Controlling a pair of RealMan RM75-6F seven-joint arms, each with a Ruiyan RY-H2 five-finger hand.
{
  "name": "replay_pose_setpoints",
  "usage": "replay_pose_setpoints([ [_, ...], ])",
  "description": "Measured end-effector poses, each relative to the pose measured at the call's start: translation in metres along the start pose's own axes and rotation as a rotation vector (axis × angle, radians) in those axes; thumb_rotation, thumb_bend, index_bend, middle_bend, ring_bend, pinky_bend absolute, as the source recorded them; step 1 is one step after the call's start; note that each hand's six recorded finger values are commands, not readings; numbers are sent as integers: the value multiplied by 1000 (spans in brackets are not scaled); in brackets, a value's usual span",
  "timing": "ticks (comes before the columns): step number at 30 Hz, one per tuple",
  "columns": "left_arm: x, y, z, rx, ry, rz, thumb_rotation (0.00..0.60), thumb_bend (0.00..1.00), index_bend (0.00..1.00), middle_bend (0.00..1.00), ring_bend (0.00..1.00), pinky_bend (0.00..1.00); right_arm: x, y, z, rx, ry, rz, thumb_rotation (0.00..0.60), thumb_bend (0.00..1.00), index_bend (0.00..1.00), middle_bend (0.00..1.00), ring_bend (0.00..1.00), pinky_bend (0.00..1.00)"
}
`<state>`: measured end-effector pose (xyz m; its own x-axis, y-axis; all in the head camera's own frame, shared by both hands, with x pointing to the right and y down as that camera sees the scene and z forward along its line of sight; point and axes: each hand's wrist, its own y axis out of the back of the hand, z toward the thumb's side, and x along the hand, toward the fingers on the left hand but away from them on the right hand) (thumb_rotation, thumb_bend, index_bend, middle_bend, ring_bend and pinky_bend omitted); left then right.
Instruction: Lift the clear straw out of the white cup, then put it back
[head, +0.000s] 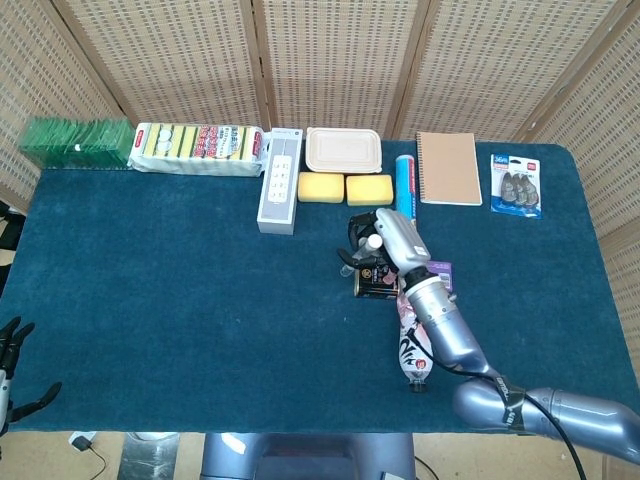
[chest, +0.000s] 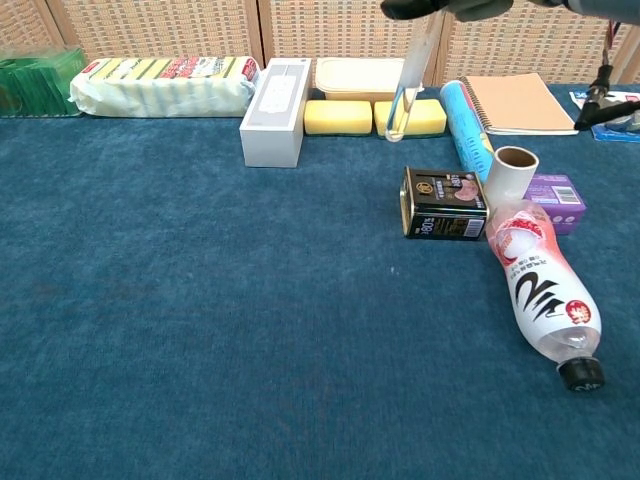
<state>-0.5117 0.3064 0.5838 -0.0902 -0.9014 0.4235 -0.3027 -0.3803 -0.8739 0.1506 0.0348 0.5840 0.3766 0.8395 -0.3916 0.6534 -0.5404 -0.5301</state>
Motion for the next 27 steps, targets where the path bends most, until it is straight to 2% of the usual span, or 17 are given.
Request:
replay_pose_setpoints([
  [6, 5, -2, 3, 6, 2, -9, 600, 195, 70, 2, 0, 149, -10, 2, -16, -11, -28, 18, 600, 399, 815, 1000, 1000, 1000],
  [18, 15, -2, 4, 9, 18, -21, 600, 195, 70, 2, 0, 149, -21, 37, -31, 23, -71, -24, 600, 399, 815, 1000, 1000, 1000],
  [27, 20, 0, 6, 7, 23, -21, 600, 195, 70, 2, 0, 149, -17, 57, -49, 63, -122, -34, 600, 399, 816, 1000, 1000, 1000],
])
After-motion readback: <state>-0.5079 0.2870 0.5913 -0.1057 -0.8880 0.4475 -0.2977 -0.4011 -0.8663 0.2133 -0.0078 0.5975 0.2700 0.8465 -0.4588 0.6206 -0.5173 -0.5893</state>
